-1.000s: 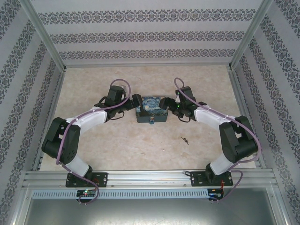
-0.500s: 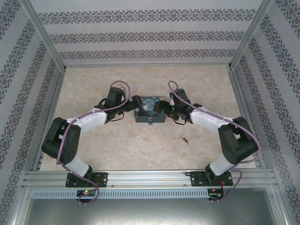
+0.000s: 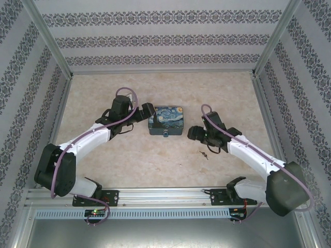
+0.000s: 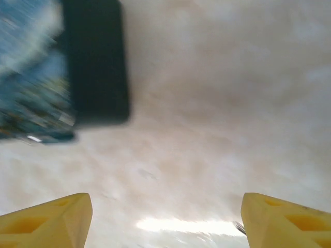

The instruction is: Unlock the padlock with the key

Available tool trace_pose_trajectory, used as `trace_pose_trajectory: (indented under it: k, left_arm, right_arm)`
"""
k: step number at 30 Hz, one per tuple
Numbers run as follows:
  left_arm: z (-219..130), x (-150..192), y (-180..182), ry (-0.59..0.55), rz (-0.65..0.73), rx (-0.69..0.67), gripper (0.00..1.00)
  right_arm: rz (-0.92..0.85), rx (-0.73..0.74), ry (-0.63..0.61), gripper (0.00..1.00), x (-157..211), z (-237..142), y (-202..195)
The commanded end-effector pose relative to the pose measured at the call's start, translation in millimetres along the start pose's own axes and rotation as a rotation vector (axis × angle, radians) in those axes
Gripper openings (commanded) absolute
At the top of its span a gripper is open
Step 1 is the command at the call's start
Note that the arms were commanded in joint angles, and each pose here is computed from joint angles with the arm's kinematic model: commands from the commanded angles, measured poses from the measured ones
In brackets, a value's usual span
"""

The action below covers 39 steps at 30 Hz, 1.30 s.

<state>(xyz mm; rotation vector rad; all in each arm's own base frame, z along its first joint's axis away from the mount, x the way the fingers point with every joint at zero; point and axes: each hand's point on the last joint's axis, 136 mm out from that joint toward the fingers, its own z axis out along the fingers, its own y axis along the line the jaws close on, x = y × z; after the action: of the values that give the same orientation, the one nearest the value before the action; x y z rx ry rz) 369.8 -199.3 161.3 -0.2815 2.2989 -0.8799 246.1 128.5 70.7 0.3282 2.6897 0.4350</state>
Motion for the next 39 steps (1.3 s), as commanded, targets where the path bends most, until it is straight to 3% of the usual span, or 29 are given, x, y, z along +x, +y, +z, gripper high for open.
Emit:
trace_pose_trajectory:
  k: [1, 9, 32, 39]
  left_arm:
    - [-2, 20, -8, 0.067, 0.022, 0.015, 1.0]
    - [3, 29, -22, 0.093, 0.037, 0.037, 1.0]
    - [24, 43, -24, 0.132, 0.032, 0.049, 1.0]
    - [24, 46, -22, 0.139, 0.03, 0.053, 1.0]
  right_arm:
    - [0.008, 0.114, 0.037, 0.7, 21, 1, -35]
    - [-0.001, 0.138, 0.078, 0.68, 36, 13, -46]
    - [-0.088, 0.125, 0.174, 0.53, 64, 34, -29]
    - [-0.115, 0.208, 0.159, 0.53, 62, 30, -38]
